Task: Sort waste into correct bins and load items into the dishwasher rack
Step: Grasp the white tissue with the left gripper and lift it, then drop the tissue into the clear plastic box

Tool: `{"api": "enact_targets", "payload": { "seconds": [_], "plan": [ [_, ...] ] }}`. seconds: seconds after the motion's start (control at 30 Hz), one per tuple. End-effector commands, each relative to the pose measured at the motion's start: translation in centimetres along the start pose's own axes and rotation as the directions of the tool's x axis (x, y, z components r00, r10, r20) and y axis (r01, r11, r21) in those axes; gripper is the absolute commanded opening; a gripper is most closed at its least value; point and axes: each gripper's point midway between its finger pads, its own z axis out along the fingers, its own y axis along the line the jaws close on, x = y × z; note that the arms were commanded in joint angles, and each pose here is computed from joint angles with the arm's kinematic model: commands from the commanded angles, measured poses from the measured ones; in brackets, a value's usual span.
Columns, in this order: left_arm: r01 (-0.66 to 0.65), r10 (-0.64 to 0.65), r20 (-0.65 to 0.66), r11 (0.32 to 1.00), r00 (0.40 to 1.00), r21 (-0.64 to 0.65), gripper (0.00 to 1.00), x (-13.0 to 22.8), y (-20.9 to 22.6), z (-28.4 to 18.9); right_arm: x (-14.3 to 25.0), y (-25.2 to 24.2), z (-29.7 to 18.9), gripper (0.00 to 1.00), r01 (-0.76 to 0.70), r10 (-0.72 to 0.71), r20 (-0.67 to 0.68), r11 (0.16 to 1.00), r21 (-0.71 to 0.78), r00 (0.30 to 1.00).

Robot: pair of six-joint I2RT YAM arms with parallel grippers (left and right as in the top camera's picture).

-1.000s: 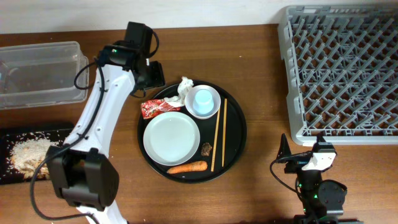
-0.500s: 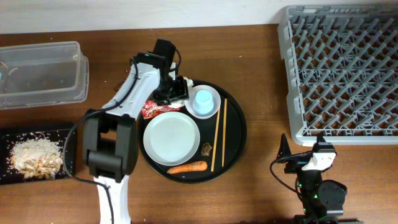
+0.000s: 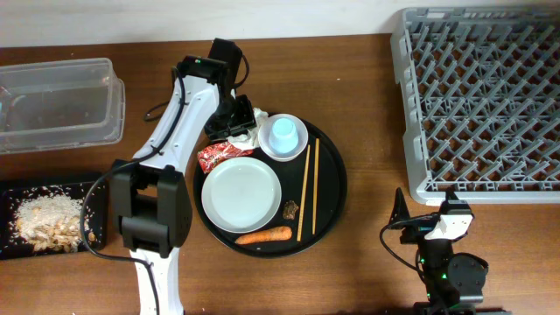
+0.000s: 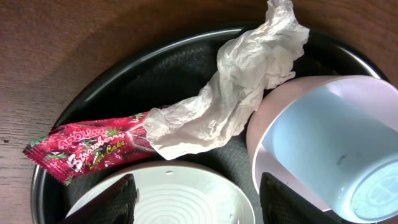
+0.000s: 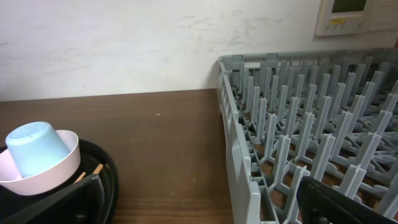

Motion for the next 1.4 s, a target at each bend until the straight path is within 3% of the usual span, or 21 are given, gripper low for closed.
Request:
{"api": "enact_targets", "payload": {
  "seconds": [0.0, 0.27, 0.57, 0.63, 0.7, 0.8, 0.93, 1.1, 1.2, 1.37],
  "plan": [
    [0.089, -0.09, -0.024, 0.995, 0.996, -0.034, 0.63, 1.0, 1.1, 1.0, 0.4, -0.3, 0.1, 0.98, 0.006, -0.006, -0.003, 1.0, 0.014, 1.0],
    [0.162, -0.164, -0.041, 0.986, 0.986, -0.05, 0.63, 1.2, 1.2, 3.2, 0.4, -0.3, 0.1, 0.98, 0.006, -0.006, -0.003, 1.0, 0.014, 1.0],
    [0.16, -0.164, -0.063, 0.985, 0.984, -0.068, 0.61, 1.1, 1.3, 6.3, 0.4, -0.3, 0.1, 0.98, 0.006, -0.006, -0.003, 1.0, 0.014, 1.0],
    [0.159, -0.164, -0.064, 0.985, 0.984, -0.069, 0.39, 1.1, 1.3, 6.4, 0.4, -0.3, 0.1, 0.98, 0.006, -0.006, -0.003, 1.0, 0.014, 1.0],
    [0.159, -0.164, -0.065, 0.985, 0.984, -0.069, 0.29, 1.1, 1.3, 6.5, 0.4, -0.3, 0.1, 0.98, 0.006, -0.006, -0.003, 1.0, 0.014, 1.0],
    [0.159, -0.163, -0.061, 0.985, 0.985, -0.065, 0.04, 0.9, 1.2, 6.1, 0.4, -0.3, 0.1, 0.98, 0.006, -0.006, -0.003, 1.0, 0.014, 1.0],
    [0.164, -0.166, -0.031, 0.985, 0.986, -0.044, 0.01, -0.5, 0.8, 2.0, 0.4, -0.3, 0.1, 0.98, 0.006, -0.006, -0.003, 1.0, 0.014, 1.0],
    [0.132, -0.135, 0.096, 0.991, 0.986, 0.036, 0.01, -3.9, 1.0, -4.6, 0.4, -0.3, 0.1, 0.98, 0.006, -0.006, -0.003, 1.0, 0.014, 1.0],
    [0.224, -0.231, 0.157, 0.973, 0.96, 0.061, 0.01, -6.7, 5.0, -6.7, 0.5, -0.3, 0.1, 0.98, 0.006, -0.006, -0.004, 1.0, 0.014, 1.0],
    [0.387, -0.442, 0.278, 0.893, 0.853, 0.23, 0.01, -13.0, 13.6, -11.0, 0.5, -0.3, 0.1, 0.98, 0.006, -0.006, -0.004, 1.0, 0.014, 1.0]
  ]
}}
